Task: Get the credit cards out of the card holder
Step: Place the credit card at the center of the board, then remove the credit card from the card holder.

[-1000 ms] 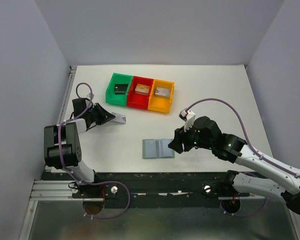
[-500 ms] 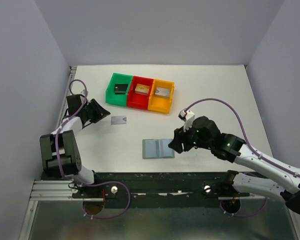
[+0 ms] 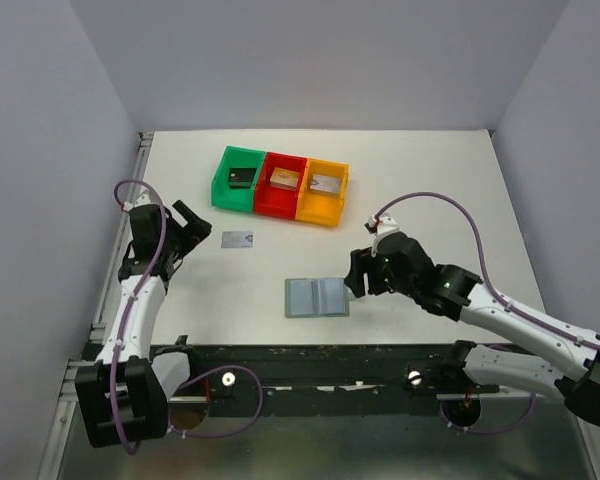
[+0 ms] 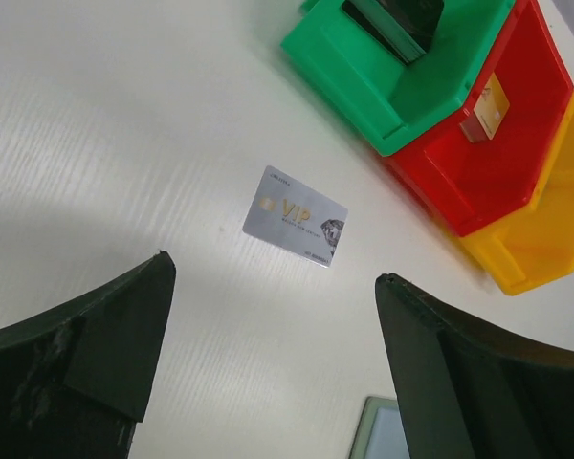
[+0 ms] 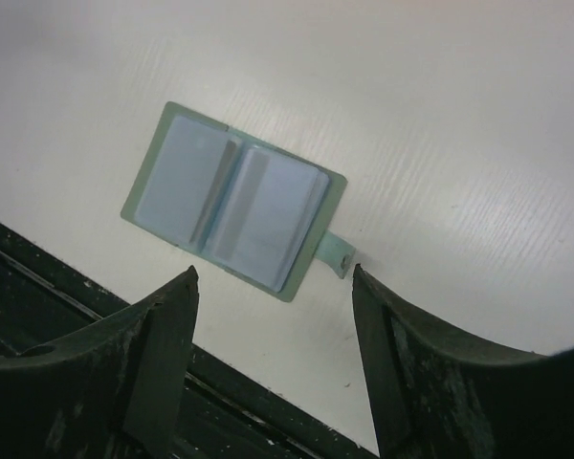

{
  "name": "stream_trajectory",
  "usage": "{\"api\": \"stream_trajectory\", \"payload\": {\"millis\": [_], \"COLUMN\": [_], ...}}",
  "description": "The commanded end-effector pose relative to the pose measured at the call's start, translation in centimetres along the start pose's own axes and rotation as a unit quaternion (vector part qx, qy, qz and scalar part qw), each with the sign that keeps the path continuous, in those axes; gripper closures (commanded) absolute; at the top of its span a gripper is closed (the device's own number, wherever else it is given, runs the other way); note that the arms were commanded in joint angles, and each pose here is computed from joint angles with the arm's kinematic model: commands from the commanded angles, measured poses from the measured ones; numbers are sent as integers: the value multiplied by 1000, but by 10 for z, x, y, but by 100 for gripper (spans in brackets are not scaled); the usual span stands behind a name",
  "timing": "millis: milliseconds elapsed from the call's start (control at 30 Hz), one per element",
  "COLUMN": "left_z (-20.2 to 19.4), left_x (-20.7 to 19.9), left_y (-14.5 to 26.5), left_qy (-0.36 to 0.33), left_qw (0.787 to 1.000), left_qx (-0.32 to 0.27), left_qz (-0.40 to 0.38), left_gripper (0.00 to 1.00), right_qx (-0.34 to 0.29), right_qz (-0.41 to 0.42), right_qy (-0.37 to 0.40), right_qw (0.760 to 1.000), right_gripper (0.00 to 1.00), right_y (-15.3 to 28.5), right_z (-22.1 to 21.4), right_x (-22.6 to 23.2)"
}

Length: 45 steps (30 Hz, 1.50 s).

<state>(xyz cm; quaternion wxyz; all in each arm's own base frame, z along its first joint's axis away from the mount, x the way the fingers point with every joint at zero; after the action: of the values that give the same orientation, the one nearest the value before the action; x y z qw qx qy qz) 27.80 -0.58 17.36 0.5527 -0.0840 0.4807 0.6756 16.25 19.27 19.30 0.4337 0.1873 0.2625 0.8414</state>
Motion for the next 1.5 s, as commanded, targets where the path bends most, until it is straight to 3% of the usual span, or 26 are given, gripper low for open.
{"api": "stream_trajectory", "payload": {"millis": [0,100,233,433,667,800,1100,1267,1467], "left_z": [-22,-42,-74,-123,-170,-184,-199,-205,-214], "left_x": [14,-5,-28,-38,-36,-45,-56,-57,-63], "left_y": [11,18,32,41,47,49,50,49,46], "left_qy": [70,66,39,4,-45,-79,-106,-113,-130], "left_qw": [997,993,987,982,971,965,954,951,940], "left_qx": [24,65,92,136,195,209,232,241,264], "left_qz": [28,-80,-129,-132,-133,-138,-160,-158,-171], "left_gripper": [1,1,1,1,1,3,5,6,11], "right_qx": [62,82,99,131,165,174,170,175,160], "right_qz": [-33,-26,-30,-30,-53,-58,-45,-35,-22], "right_qy": [-29,-51,-76,-85,-88,-92,-99,-100,-92], "right_qw": [997,995,992,987,981,979,979,979,983], "right_gripper": [27,27,28,31,41,48,52,66,97], "right_y": [-17,-25,-35,-54,-72,-79,-90,-94,-88], "right_z": [-29,-43,-55,-66,-72,-73,-68,-70,-64], "right_x": [-10,-11,-17,-16,-21,-24,-26,-25,-24]}}
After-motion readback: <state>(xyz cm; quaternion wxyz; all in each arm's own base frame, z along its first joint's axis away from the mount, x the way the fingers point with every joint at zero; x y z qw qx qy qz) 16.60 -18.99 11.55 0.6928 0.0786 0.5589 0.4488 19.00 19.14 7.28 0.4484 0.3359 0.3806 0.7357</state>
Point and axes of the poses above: each gripper's point midway between its finger pads, its own y axis back along the fingers, its own x axis along the line the jaws close on, z = x × y, the point moved 6 cm from there along y, back along the fingers, and after that the axes turned 10 degrees about y, right-handed, at the moved point
